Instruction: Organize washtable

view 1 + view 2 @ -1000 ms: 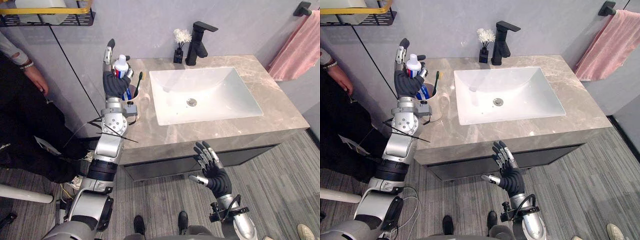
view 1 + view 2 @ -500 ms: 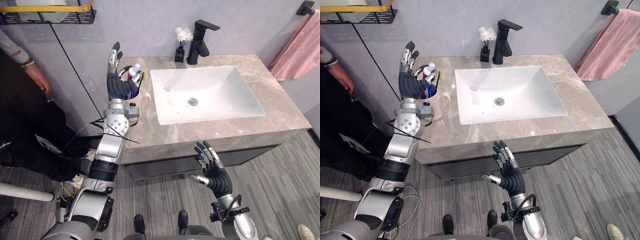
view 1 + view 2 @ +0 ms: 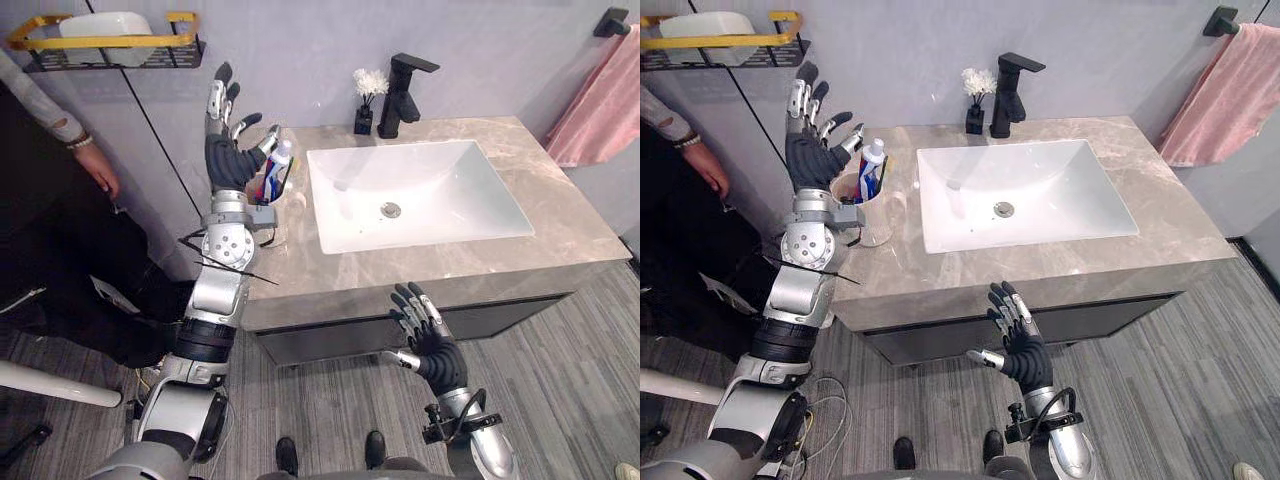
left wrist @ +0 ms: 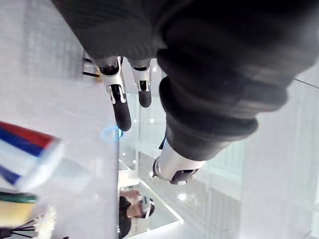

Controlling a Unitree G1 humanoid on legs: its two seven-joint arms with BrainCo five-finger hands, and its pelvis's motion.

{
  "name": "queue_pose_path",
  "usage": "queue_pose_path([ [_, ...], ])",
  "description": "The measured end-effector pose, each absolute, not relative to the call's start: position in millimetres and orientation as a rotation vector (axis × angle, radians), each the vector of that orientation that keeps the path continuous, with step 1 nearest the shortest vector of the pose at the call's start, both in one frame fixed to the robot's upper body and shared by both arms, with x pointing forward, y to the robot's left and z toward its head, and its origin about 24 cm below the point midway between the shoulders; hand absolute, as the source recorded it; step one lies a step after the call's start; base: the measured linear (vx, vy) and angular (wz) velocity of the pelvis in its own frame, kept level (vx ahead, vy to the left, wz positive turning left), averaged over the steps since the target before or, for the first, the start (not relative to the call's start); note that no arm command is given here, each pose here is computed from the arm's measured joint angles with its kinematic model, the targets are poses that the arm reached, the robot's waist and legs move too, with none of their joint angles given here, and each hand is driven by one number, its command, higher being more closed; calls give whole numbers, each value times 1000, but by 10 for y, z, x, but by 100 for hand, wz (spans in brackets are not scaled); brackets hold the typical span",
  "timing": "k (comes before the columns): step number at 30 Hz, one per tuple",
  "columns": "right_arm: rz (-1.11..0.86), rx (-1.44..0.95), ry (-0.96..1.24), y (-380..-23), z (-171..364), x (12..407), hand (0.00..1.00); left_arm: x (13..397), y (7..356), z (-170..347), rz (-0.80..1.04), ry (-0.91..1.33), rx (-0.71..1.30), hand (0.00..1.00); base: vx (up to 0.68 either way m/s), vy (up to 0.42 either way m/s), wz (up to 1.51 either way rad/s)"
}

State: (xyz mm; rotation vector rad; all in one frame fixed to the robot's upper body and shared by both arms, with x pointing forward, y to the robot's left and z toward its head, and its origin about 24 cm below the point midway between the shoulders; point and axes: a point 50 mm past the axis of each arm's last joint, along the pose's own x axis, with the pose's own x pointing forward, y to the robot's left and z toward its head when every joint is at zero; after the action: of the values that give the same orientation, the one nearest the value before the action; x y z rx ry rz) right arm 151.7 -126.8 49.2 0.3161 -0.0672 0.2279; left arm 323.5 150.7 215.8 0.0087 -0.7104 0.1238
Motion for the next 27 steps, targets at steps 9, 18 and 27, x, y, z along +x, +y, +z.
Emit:
queue_pose_path([
  [9,236,307,-65,-1256,486,1518,0,3120,1487,2323,99,-813,-33,0,1,0,0],
  [18,236,305,-36,-1247,411,1524,0,2972,1482,2465,71,-905,-44,0,19,-2,7],
  [27,222,305,-38,-1285,404,1515,0,2589,1761,1856,99,-750,-28,100,-1,-1,3],
])
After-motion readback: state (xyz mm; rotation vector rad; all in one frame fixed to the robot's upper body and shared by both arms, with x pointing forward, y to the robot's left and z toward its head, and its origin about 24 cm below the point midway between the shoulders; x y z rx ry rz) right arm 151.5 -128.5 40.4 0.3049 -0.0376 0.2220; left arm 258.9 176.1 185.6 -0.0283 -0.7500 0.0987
